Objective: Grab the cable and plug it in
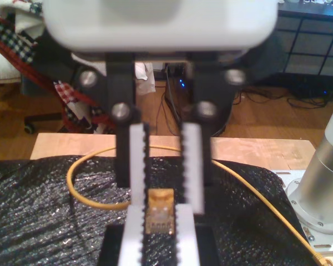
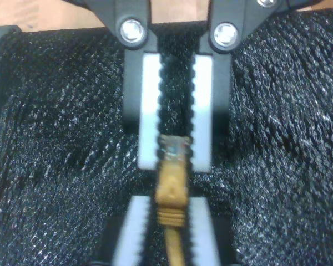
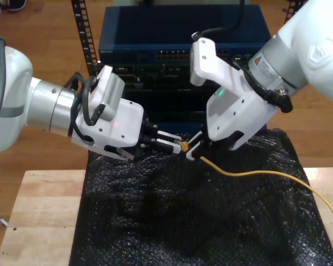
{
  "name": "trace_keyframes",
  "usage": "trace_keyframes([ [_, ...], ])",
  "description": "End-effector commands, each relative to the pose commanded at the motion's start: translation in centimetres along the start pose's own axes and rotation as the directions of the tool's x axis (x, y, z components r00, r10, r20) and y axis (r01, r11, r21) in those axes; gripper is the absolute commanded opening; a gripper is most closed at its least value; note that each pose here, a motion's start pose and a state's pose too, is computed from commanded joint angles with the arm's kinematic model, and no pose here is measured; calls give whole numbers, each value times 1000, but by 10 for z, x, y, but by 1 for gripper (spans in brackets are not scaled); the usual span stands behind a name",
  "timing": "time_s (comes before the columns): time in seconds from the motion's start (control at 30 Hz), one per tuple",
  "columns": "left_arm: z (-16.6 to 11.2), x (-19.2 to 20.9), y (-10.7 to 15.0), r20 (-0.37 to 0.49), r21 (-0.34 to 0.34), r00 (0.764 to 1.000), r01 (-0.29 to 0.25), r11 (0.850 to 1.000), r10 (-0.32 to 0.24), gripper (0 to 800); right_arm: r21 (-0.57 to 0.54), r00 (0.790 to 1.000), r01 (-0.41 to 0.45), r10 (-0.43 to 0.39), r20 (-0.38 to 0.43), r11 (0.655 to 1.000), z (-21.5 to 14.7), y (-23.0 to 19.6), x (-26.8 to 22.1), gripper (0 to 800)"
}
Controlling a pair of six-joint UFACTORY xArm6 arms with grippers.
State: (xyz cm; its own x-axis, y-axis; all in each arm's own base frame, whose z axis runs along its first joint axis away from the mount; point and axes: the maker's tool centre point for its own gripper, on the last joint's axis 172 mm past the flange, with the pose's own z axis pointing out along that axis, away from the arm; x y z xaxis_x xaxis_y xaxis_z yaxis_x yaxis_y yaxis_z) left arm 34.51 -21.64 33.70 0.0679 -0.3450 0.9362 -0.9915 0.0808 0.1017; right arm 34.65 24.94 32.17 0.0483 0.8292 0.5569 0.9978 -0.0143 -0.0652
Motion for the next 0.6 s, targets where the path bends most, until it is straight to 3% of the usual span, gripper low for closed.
trace_keyframes([
  [0.13,0,1,1,-2,-4,1000,3,1000,-3,2,-20,999,41,-41,-7,999,-9,5,6,728],
  [0.37,2,1,3,-9,-21,1000,8,1000,-8,2,-39,999,33,-34,-11,999,-17,11,5,737],
  [0.43,2,2,3,-13,-23,1000,11,1000,-11,2,-52,999,46,-46,-12,998,-22,12,9,800],
  [0.6,6,-1,4,-38,-57,994,96,994,-99,2,-60,998,67,-68,-12,996,-26,12,12,799],
])
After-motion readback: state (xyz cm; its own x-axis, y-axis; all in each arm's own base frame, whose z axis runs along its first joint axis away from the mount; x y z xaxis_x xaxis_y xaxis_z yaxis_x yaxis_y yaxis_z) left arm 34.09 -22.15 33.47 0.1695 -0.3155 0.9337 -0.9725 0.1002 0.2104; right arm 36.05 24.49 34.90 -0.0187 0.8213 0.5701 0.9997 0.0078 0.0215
